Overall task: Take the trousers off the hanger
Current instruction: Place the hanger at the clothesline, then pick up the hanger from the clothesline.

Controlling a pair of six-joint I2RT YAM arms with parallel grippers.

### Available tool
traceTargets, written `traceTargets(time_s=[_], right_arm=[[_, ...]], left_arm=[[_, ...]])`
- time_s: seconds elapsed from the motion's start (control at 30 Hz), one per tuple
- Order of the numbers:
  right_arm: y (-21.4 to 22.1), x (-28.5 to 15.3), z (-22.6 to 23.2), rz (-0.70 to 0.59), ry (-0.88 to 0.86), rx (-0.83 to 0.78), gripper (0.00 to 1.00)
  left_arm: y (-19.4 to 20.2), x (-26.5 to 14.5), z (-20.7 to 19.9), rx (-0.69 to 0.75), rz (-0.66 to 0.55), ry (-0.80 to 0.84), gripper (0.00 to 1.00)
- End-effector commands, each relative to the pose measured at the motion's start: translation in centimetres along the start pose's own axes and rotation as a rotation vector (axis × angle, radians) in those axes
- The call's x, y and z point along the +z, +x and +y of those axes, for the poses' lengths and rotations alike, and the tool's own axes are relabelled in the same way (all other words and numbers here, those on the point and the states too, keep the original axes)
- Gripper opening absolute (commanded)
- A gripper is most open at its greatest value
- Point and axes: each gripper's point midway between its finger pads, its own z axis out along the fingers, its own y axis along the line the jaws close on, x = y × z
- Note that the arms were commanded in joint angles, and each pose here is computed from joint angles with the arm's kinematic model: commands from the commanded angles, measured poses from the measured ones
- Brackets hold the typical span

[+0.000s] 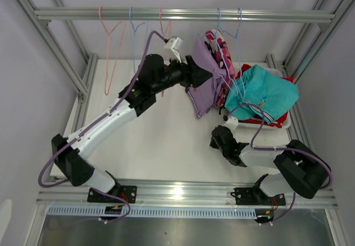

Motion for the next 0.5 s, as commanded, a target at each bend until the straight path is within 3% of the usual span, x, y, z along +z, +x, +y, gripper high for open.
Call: traceTargets(time_s=[0.0,0.47], right_arm=[[0.3,0.2,-0.3,0.01,0.023,-0.034,0.05],[0.5,0.3,-0.5,0.022,0.021,-0.046,0.06]], left_arm=[[-4.6,1.0,-5.1,-0.01,-0.111,0.122,0.67],[-3.0,8.0,-4.1,-0.04,-0.119,0.127,0.69]])
